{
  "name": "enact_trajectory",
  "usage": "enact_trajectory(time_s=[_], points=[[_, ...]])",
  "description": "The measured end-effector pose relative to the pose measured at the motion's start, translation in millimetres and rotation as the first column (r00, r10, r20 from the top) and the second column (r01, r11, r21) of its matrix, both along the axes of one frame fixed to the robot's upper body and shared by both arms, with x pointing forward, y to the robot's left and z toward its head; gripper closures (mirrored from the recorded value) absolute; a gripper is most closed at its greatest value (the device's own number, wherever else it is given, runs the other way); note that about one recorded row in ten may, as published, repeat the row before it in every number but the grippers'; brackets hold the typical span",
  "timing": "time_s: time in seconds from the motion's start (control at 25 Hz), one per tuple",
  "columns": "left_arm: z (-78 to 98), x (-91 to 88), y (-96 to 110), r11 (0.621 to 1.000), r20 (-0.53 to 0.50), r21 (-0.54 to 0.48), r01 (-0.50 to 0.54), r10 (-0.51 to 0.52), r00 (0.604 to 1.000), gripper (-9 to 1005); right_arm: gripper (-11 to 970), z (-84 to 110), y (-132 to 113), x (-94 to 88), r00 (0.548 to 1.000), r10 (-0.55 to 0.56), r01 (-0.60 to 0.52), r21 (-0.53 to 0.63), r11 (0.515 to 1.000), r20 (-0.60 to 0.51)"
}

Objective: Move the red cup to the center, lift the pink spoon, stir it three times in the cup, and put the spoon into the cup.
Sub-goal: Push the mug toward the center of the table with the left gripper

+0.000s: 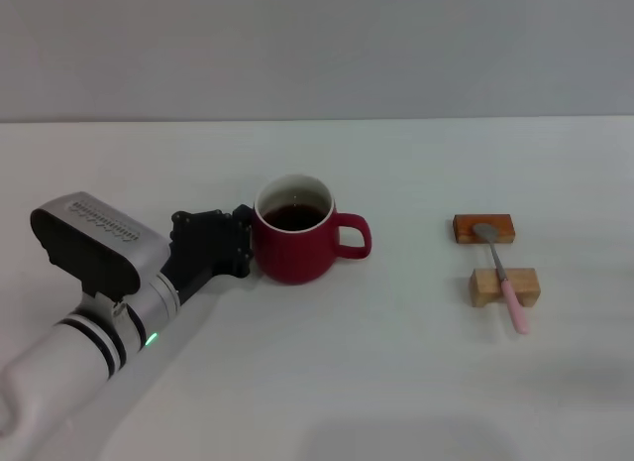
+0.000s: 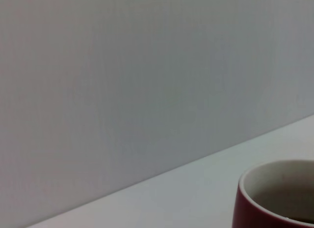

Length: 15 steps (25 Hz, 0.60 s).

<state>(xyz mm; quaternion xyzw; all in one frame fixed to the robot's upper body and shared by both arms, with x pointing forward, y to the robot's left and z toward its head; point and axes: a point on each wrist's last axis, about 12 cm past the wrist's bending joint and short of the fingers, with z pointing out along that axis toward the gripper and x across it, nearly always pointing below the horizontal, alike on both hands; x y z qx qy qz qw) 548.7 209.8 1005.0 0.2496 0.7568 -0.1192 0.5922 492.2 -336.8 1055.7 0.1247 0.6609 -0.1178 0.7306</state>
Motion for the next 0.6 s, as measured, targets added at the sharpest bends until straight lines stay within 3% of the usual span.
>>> enact_trajectory(time_s=[0.32,0.52,0.56,0.6], points=[[0.8,1.7,6.1,0.999,-0.005,-0.024,-0.044,0.044,0.999,945,320,-0.7,0.0,-0.3,1.000,0.000,0.000,-0.001,1.000,-0.003],[7.9,14.8,31.6,0.980,0.011,-0.062,-0.188,0.189,0.982,942,320,-1.6,2.3,-0.6,1.000,0.007,-0.007,-0.002,1.000,-0.006],[11.4,20.2,46.7,0.959,0.015,-0.087,-0.269,0.271,0.962,942,320,-2.1,3.1,-1.1,1.000,0.009,-0.009,-0.005,1.000,-0.009],[11.4,20.2,46.7,0.959,0.015,-0.087,-0.269,0.271,0.962,941,320,-2.1,3.1,-1.1,1.000,0.009,-0.009,-0.005,1.000,-0.009]])
